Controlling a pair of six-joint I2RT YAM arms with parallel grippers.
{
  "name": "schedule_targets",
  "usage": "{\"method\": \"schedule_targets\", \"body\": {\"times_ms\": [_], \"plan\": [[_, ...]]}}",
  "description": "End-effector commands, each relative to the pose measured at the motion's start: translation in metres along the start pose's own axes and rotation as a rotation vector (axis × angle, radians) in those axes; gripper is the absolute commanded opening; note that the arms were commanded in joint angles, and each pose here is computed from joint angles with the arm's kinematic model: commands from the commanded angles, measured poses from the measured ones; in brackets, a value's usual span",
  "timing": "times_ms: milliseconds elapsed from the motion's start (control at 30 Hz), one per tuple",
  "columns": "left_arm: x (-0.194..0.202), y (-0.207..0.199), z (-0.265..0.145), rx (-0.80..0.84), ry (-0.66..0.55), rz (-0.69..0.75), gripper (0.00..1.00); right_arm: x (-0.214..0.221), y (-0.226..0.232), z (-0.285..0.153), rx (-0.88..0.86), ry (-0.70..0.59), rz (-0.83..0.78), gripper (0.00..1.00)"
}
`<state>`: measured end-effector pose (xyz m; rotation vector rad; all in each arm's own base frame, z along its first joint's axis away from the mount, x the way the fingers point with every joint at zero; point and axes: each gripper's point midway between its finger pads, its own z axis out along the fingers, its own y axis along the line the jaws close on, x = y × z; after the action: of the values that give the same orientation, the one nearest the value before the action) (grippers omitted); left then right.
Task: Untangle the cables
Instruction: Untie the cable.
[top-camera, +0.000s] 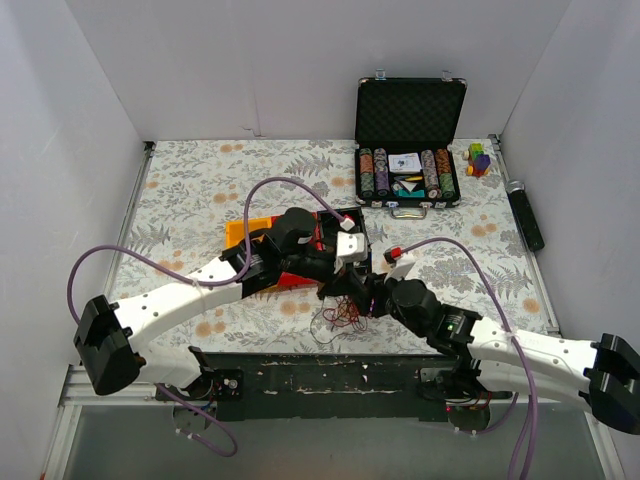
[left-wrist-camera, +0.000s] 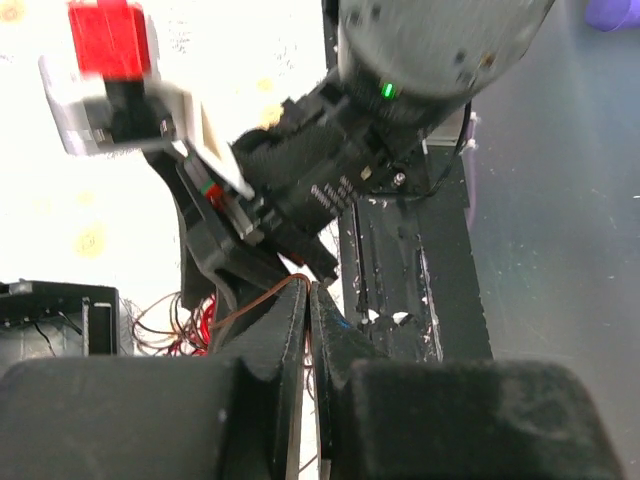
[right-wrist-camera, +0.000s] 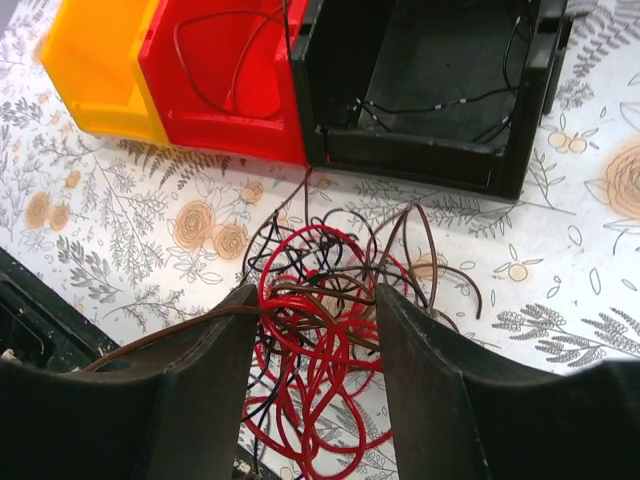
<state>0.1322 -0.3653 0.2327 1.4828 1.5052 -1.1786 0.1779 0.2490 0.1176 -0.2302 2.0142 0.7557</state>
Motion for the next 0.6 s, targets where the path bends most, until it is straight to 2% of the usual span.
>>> {"method": "schedule_targets", "body": {"times_ms": [0, 133, 333, 467, 567], "plan": [[-0.061, -0.025, -0.014, 0.108, -0.094, 0.057, 0.0, 0.021, -0.014, 0.002, 0.047, 0.038, 0.032, 0.57], [-0.098, -0.04, -0.033, 0.14, -0.12, 0.111, 0.0, 0.044, -0.031, -0.003, 0.092, 0.089, 0.044, 0.56], [-0.134, -0.054, -0.061, 0.118, -0.163, 0.154, 0.0, 0.058, -0.048, -0.013, 0.121, 0.083, 0.076, 0.59], [-0.151, -0.061, -0.071, 0.122, -0.174, 0.167, 0.0, 0.061, -0.057, -0.017, 0.154, 0.089, 0.076, 0.52], [-0.174, -0.06, -0.085, 0.074, -0.203, 0.24, 0.0, 0.064, -0.064, -0.02, 0.19, 0.094, 0.091, 0.47]]}}
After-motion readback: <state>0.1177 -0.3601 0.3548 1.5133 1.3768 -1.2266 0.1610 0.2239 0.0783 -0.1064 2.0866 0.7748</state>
